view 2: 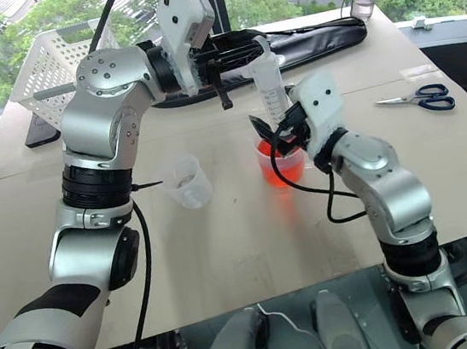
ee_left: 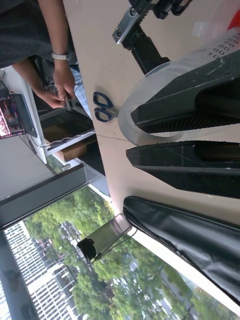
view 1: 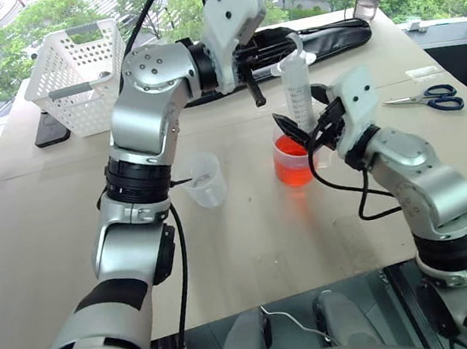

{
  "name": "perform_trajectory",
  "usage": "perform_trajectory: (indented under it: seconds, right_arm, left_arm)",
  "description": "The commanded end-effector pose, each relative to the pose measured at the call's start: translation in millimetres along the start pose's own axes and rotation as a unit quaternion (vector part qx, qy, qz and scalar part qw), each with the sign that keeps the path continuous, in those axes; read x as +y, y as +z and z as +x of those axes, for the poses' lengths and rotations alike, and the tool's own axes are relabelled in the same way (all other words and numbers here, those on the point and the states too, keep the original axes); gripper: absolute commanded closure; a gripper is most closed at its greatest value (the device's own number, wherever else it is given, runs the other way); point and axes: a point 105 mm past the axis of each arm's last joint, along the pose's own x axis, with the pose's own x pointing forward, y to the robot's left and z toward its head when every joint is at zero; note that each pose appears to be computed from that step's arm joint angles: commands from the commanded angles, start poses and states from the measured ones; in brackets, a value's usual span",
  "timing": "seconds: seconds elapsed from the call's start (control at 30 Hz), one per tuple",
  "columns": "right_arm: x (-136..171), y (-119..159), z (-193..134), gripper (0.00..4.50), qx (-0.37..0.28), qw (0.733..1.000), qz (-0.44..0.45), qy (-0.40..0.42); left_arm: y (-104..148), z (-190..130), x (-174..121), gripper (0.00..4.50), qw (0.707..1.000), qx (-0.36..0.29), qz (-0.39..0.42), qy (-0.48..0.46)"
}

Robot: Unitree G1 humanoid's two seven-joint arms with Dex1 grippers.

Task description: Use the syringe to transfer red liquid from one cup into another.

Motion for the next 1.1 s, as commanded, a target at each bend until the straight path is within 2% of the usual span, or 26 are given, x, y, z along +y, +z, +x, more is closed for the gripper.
perform_trajectory:
  seconds: [0.03,0.27,0.37,0.5,0.53,1.1]
  right_arm:
    - [1.4,20.5,-7.2,0.09,-0.019,1.000,-0.003,0.025]
    - [-0.4,23.5,-6.6,0.09,-0.001,0.999,-0.005,0.048]
    - [-2.6,21.3,-3.8,0.82,0.002,0.999,0.000,0.042]
    - [-4.6,15.6,-4.0,2.70,0.003,0.999,0.004,0.038]
    - [-4.9,14.4,-4.2,3.00,0.002,0.999,0.004,0.037]
    - [8.6,14.3,1.4,3.02,0.003,1.000,-0.026,0.008]
  left_arm:
    - [15.3,-0.5,-0.9,4.50,0.999,-0.016,0.037,-0.007]
    - [15.1,1.0,-3.8,4.50,0.999,-0.018,0.042,-0.015]
    - [15.4,0.8,-4.7,4.50,0.999,-0.019,0.044,-0.017]
    - [15.8,0.6,-5.6,4.50,0.999,-0.019,0.044,-0.019]
    - [15.5,0.5,-5.7,4.50,0.999,-0.019,0.043,-0.019]
    - [14.8,2.2,-4.6,4.50,0.999,-0.026,0.024,-0.003]
